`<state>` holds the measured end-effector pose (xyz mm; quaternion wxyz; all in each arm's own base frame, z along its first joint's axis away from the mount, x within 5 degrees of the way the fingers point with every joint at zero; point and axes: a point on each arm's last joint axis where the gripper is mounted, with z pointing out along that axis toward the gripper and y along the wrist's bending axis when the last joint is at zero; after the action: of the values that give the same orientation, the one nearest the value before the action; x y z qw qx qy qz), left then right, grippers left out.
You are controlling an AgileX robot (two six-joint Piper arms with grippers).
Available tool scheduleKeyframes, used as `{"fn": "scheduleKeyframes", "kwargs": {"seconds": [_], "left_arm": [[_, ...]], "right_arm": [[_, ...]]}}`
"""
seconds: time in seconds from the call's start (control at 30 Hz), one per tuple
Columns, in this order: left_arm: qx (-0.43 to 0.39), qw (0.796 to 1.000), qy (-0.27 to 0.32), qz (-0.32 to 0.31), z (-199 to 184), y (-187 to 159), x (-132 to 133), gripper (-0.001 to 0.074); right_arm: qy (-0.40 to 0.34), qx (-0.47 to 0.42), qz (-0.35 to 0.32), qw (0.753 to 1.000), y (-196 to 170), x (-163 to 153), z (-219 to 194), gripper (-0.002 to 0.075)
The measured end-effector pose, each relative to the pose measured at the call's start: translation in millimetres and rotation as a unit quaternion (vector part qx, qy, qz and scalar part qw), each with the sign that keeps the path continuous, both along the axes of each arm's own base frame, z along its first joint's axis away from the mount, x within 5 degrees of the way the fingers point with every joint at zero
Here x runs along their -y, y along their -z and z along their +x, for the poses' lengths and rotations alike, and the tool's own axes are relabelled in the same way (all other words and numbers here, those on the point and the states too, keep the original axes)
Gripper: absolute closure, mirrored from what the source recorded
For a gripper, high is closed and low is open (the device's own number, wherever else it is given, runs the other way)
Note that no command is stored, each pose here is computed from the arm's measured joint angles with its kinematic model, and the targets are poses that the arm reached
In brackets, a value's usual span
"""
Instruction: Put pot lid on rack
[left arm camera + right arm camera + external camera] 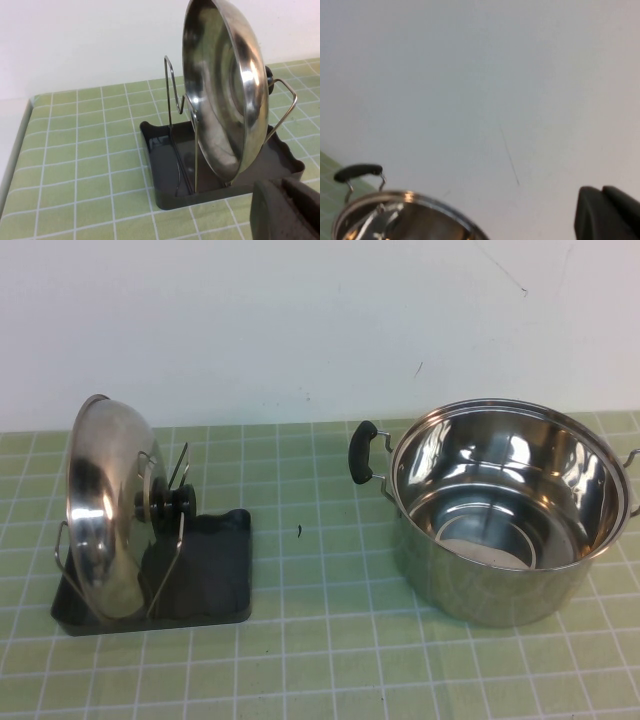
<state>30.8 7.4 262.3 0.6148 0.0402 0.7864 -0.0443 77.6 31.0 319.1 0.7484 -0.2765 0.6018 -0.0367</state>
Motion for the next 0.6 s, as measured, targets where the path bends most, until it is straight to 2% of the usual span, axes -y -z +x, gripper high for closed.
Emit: {"fn": "scheduleKeyframes", "kwargs": {"seconds": [0.07,0.2,0.37,0.6], "left_arm": [[0.000,1.000,0.000,0.000,0.0,0.0,0.0,0.0734],[0.000,1.000,0.000,0.000,0.0,0.0,0.0,0.0734],[0.000,1.000,0.000,0.000,0.0,0.0,0.0,0.0734],[0.000,1.000,0.000,0.000,0.0,0.0,0.0,0.0734]], "right_arm": [[0.029,-0.042,-0.021,0.998,8.9,4.8,2.1,0.0727],[0.025,-0.127,-0.022,0.991,32.8,6.6,-5.0,0.0727],[0.055,-0.137,0.032,0.988,59.1,12.9,-11.8,0.0727],[0.163,-0.144,0.089,0.972,101.4,27.7,-17.7,0.0727]]}}
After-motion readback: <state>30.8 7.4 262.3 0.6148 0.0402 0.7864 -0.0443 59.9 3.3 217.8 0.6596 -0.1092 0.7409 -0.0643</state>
